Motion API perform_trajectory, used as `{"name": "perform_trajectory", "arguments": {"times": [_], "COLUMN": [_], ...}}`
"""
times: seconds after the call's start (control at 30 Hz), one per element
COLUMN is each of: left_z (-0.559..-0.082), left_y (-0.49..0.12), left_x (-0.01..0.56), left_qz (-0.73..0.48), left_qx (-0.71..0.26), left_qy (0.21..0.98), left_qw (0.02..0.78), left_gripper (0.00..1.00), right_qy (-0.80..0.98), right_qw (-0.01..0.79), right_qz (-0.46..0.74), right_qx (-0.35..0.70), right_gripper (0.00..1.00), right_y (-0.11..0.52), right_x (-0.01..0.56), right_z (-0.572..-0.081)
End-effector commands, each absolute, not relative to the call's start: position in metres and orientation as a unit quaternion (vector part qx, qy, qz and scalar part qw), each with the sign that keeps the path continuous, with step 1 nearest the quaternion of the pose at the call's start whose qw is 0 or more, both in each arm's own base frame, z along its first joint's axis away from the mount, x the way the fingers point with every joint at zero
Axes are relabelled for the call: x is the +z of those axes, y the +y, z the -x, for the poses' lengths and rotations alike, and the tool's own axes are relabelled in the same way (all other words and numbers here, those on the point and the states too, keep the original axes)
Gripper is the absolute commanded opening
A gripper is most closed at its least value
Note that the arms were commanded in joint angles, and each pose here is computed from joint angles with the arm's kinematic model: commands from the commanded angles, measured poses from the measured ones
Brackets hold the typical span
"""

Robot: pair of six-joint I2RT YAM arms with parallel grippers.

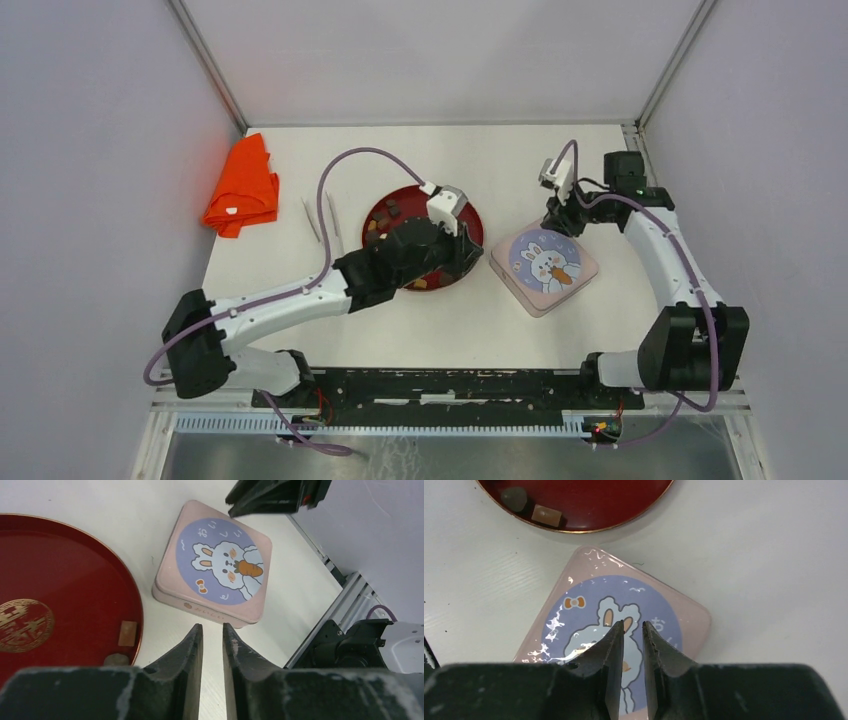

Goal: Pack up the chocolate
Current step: Adjust the packing box at the center of the board, then reset both arms

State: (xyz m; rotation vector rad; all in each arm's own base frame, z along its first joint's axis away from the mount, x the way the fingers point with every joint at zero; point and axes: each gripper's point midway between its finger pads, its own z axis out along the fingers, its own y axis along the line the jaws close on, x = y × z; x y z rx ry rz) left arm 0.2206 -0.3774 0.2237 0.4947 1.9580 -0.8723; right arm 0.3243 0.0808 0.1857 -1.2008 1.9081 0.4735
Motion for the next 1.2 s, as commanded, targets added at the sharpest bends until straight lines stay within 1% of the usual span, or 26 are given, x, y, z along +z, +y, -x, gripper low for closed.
{"name": "perform_trajectory", "arguments": {"times": [0.0,0.1,0.23,0.3,0.33,0.4,0.43,0.53,0.57,0.63,0.73,0.8,0.83,0.87,0.97,1.07,1.17], "left_z": [-0.226,-0.222,-0.218,-0.218,-0.216,-0.215,-0.214,-0.214,-0.214,-0.218,-0.224,-0.226,-0.227,-0.227,-0.227,-0.228,-0.222], "left_y": [-0.342,-0.334,-0.326,-0.324,-0.323,-0.322,-0.322,-0.325,-0.326,-0.326,-0.319,-0.311,-0.308,-0.303,-0.288,-0.269,-0.248], "left_x": [0.213,0.208,0.203,0.208,0.211,0.224,0.234,0.27,0.284,0.317,0.369,0.415,0.429,0.444,0.475,0.503,0.53], "left_qz": [-0.201,-0.194,-0.186,-0.183,-0.183,-0.183,-0.186,-0.198,-0.202,-0.203,-0.198,-0.191,-0.19,-0.189,-0.187,-0.17,-0.154], "left_qx": [-0.295,-0.3,-0.301,-0.304,-0.304,-0.313,-0.32,-0.343,-0.352,-0.374,-0.407,-0.427,-0.429,-0.428,-0.406,-0.38,-0.371], "left_qy": [0.798,0.797,0.8,0.797,0.797,0.791,0.785,0.768,0.762,0.748,0.728,0.709,0.706,0.703,0.705,0.705,0.691], "left_qw": [0.485,0.486,0.485,0.488,0.488,0.494,0.496,0.504,0.505,0.51,0.516,0.527,0.53,0.536,0.551,0.574,0.601], "left_gripper": [0.31,0.33,0.33,0.35,0.38,0.44,0.47,0.62,0.68,0.79,0.89,0.92,0.94,0.98,1.0,1.0,1.0], "right_qy": [0.785,0.819,0.863,0.866,0.862,0.851,0.843,0.812,0.801,0.78,0.743,0.714,0.699,0.695,0.639,0.628,0.595], "right_qw": [0.39,0.347,0.249,0.215,0.218,0.253,0.28,0.349,0.373,0.418,0.503,0.558,0.591,0.617,0.696,0.71,0.723], "right_qz": [0.45,0.438,0.426,0.434,0.438,0.444,0.445,0.455,0.457,0.458,0.439,0.42,0.4,0.365,0.326,0.317,0.345], "right_qx": [0.173,0.133,0.11,0.127,0.133,0.125,0.117,0.108,0.102,0.082,0.051,0.047,0.045,0.042,0.024,0.039,0.061], "right_gripper": [0.26,0.26,0.25,0.25,0.25,0.29,0.33,0.42,0.48,0.64,0.97,0.98,0.98,0.98,0.98,0.98,0.98], "right_y": [0.084,0.075,0.055,0.056,0.058,0.061,0.063,0.071,0.073,0.073,0.069,0.067,0.064,0.062,0.062,0.067,0.082], "right_x": [0.157,0.123,0.064,0.051,0.056,0.084,0.108,0.182,0.205,0.244,0.301,0.338,0.36,0.378,0.439,0.484,0.52], "right_z": [-0.333,-0.343,-0.34,-0.331,-0.331,-0.34,-0.348,-0.36,-0.362,-0.361,-0.356,-0.346,-0.342,-0.338,-0.311,-0.293,-0.268]}}
